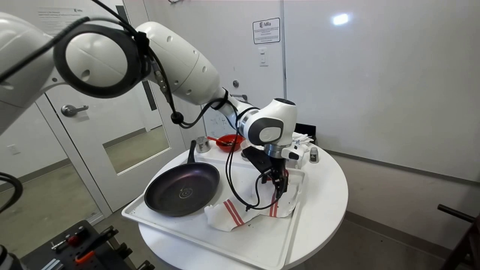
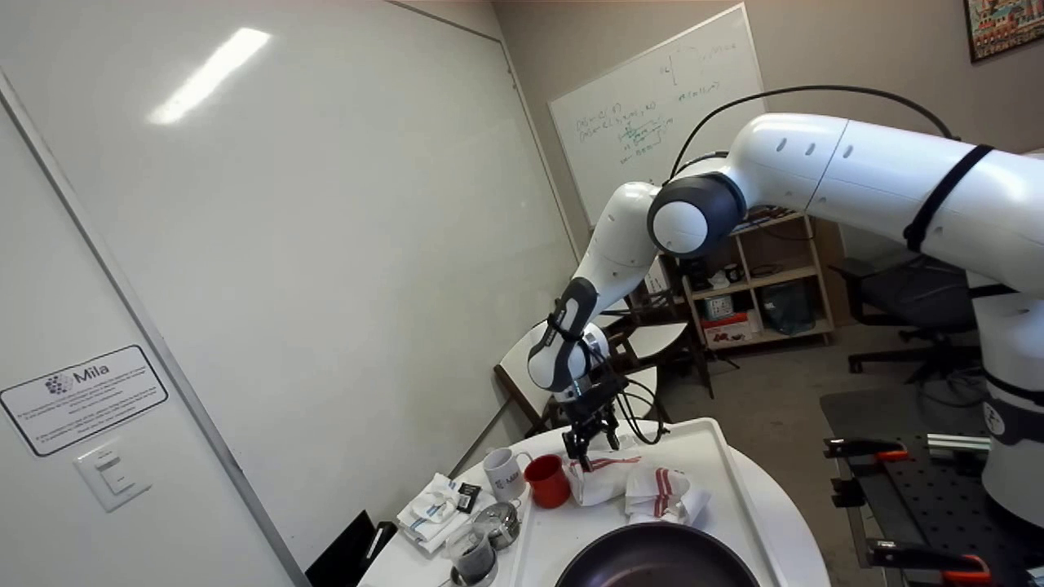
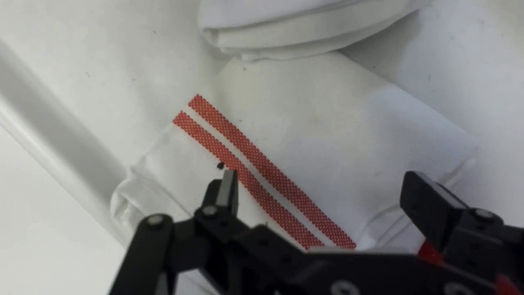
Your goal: Use one white and red towel to wipe the black pan.
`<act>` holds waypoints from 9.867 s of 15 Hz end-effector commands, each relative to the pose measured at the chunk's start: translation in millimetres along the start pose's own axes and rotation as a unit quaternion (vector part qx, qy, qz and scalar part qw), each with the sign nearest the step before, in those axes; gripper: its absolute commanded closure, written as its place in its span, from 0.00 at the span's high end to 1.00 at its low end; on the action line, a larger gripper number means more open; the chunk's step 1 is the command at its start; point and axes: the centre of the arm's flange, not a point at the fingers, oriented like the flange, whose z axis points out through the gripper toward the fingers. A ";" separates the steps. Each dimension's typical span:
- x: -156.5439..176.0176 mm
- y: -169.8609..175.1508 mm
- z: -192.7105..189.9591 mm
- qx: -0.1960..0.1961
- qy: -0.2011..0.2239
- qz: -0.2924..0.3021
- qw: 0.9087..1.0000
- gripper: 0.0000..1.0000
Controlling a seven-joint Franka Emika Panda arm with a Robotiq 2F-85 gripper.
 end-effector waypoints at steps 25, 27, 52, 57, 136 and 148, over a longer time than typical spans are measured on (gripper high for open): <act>42.7 5.2 24.6 0.018 0.006 0.004 1.000 0.00; 40.1 5.4 20.2 0.018 0.008 0.003 1.000 0.04; -121.2 -25.5 -166.1 -0.014 0.171 -0.209 0.963 0.04; -159.0 -73.7 -179.1 -0.031 0.160 -0.288 0.944 0.04; -198.8 -226.7 76.3 0.010 0.030 -0.418 0.908 0.04; -208.3 -230.3 73.5 0.008 0.024 -0.422 0.906 0.04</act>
